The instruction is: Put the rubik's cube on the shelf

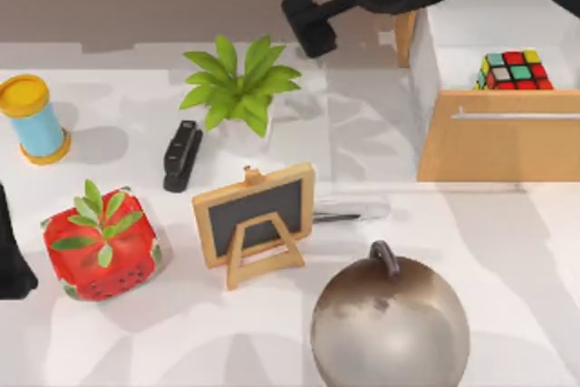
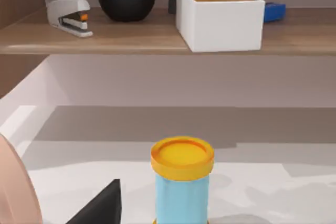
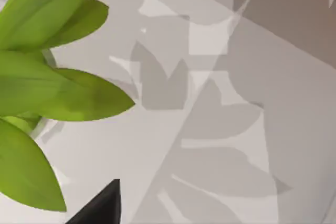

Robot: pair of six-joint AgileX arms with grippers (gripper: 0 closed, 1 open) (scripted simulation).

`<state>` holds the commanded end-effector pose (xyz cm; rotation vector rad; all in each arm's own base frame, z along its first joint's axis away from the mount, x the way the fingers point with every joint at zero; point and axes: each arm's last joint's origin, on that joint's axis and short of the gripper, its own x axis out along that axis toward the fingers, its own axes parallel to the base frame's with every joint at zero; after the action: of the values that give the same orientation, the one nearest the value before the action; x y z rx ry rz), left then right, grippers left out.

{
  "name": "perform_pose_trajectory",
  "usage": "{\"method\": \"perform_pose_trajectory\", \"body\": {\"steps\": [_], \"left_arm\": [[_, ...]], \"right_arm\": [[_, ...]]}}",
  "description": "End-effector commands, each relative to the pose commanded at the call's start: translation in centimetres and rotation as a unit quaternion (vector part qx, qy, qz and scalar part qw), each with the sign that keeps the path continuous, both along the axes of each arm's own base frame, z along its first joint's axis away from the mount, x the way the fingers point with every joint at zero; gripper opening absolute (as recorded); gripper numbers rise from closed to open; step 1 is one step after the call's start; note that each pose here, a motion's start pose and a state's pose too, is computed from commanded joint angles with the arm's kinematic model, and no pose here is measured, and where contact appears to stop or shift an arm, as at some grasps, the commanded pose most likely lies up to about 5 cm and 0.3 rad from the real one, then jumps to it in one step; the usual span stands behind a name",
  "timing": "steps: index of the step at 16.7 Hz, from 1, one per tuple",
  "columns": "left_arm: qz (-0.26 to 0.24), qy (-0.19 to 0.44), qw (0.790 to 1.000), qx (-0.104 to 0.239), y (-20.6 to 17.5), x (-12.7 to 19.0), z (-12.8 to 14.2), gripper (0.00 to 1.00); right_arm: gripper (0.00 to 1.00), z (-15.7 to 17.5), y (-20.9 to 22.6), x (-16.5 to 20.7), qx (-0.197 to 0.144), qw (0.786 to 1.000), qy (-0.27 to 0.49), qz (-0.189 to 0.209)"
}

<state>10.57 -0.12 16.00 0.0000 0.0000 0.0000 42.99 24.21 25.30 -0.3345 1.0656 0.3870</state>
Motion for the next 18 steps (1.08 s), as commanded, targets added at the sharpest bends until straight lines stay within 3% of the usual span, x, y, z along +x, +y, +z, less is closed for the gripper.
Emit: {"method": "perform_pose_trajectory", "body": {"steps": [4, 9, 11, 18], "left_arm": [[0.0, 0.0, 1.0, 0.0, 0.0, 0.0, 0.0, 1.0], [0.0, 0.0, 1.0, 0.0, 0.0, 0.0, 0.0, 1.0], [0.0, 0.0, 1.0, 0.0, 0.0, 0.0, 0.0, 1.0], [0.0, 0.0, 1.0, 0.0, 0.0, 0.0, 0.0, 1.0]], "right_arm": [[1.0, -0.5, -7.3, 2.1, -0.022, 0.991, 0.103, -0.086], [1.0, -1.6, -15.8, 4.5, -0.015, 0.968, 0.172, -0.184], [1.0, -2.2, -17.3, 4.9, -0.013, 0.962, 0.184, -0.2], [1.0, -2.2, -17.2, 4.9, -0.014, 0.963, 0.183, -0.199]]}}
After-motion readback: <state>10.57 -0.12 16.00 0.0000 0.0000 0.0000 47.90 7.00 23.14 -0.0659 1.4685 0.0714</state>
